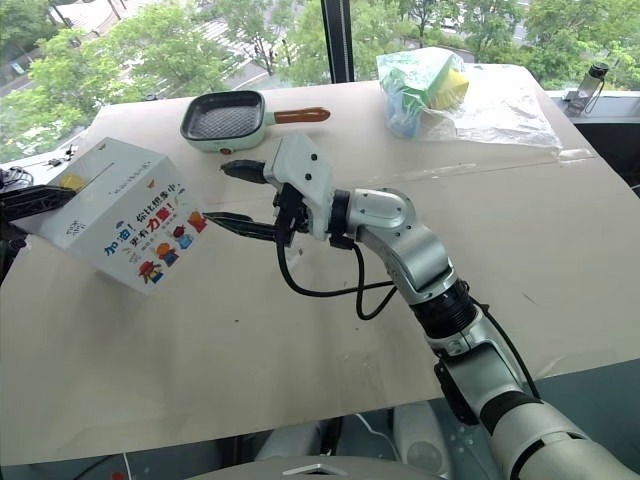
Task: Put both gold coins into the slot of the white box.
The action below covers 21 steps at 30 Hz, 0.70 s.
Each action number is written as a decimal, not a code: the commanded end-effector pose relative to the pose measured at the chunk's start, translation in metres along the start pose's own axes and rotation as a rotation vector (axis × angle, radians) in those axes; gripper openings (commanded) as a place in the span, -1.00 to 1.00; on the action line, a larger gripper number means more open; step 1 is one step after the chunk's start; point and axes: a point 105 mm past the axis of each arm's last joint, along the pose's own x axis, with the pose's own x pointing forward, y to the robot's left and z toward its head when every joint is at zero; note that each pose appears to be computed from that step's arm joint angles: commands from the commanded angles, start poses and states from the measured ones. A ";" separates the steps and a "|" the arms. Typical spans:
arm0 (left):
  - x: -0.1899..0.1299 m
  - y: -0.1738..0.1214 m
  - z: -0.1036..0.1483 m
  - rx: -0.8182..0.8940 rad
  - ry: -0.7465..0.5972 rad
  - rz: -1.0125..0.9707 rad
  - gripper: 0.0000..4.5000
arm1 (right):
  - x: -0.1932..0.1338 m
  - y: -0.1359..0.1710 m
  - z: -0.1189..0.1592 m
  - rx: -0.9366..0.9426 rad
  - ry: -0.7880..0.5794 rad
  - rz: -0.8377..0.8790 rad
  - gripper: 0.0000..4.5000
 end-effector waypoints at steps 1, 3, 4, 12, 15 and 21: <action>0.004 -0.003 -0.025 -0.040 0.109 -0.019 -1.00 | -0.001 -0.001 0.013 -0.030 -0.048 -0.012 0.44; 0.005 -0.003 -0.025 -0.037 0.113 -0.017 -1.00 | -0.001 -0.001 0.013 -0.030 -0.048 -0.013 0.44; 0.005 -0.003 -0.025 -0.037 0.115 -0.016 -1.00 | -0.001 -0.001 0.013 -0.031 -0.048 -0.013 0.44; 0.006 -0.003 -0.027 -0.042 0.124 -0.007 -1.00 | -0.001 -0.003 0.014 -0.034 -0.048 -0.018 0.44; 0.006 -0.002 -0.027 -0.048 0.130 0.003 -1.00 | 0.000 -0.003 0.014 -0.035 -0.048 -0.019 0.44; 0.007 -0.007 -0.029 -0.063 0.155 -0.019 -1.00 | 0.000 -0.003 0.015 -0.035 -0.051 -0.020 0.44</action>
